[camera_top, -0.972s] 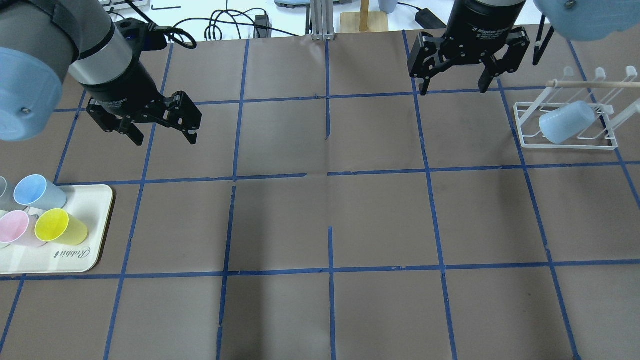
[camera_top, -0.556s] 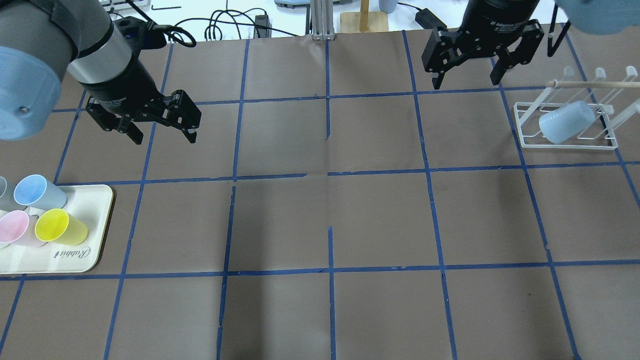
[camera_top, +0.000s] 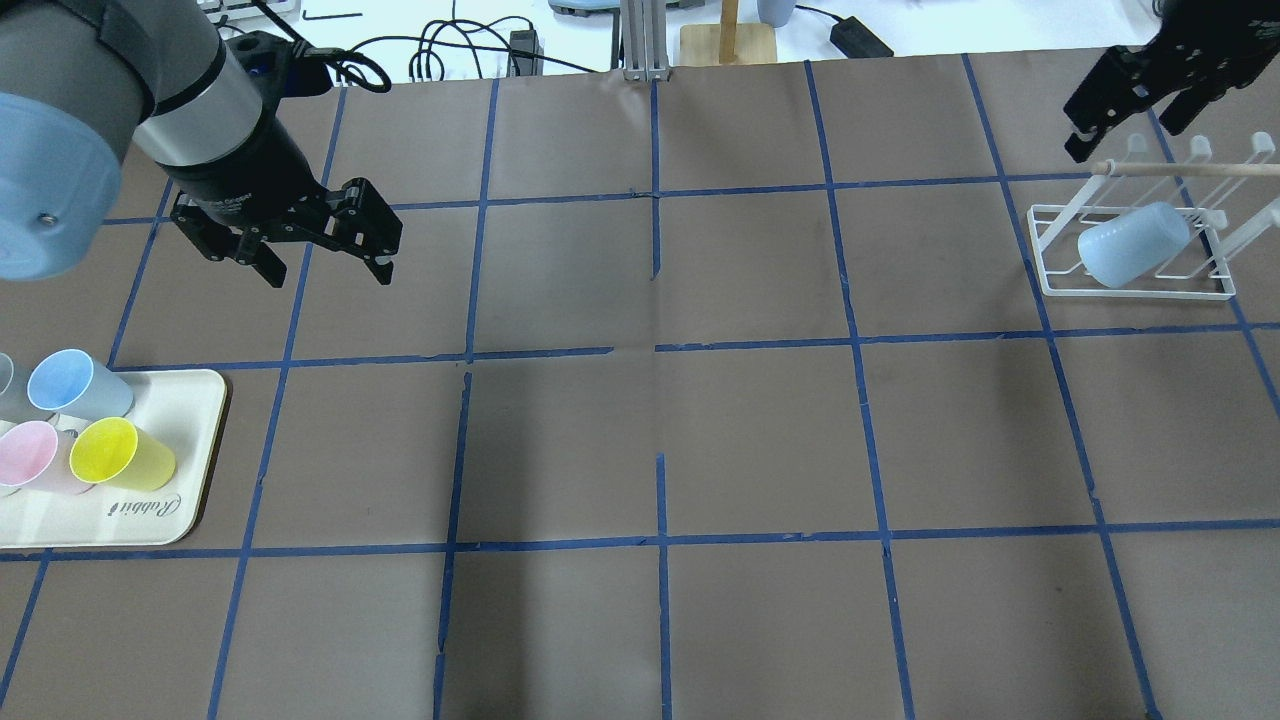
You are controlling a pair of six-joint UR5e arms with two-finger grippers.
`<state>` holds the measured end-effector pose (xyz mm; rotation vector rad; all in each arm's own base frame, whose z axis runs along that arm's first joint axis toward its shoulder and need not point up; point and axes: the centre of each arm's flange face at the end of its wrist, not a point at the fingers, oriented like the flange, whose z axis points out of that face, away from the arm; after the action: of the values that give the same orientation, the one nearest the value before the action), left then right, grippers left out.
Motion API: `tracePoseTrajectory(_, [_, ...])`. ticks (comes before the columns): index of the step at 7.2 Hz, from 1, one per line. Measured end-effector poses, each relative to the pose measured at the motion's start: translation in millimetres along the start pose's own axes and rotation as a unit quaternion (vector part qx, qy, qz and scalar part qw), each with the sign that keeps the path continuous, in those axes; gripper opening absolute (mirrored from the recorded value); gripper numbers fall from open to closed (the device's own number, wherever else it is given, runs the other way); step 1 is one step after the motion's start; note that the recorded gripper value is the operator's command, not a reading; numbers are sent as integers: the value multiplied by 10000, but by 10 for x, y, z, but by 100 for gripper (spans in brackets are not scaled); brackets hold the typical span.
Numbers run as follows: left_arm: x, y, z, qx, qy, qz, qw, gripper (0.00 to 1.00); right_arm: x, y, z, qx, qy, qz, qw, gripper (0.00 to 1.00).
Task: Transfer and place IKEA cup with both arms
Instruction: 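Move the right gripper down to the light blue cup in the wire rack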
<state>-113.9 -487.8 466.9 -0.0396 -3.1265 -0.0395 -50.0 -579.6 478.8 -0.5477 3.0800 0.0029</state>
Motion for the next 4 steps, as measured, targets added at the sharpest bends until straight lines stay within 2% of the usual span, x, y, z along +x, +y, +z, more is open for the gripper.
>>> tracePoseTrajectory(1, [3, 0, 0, 1, 3, 2, 10000, 100, 321, 11, 188, -32, -34, -503, 9987, 100])
tracePoseTrajectory(3, [10, 2, 3, -2, 10, 6, 10000, 100, 835, 42, 540, -6, -142, -1499, 9886, 100])
tracePoseTrajectory(4, [16, 2, 6, -3, 26, 6, 10000, 100, 1031, 81, 709, 41, -156, -1785, 9838, 100])
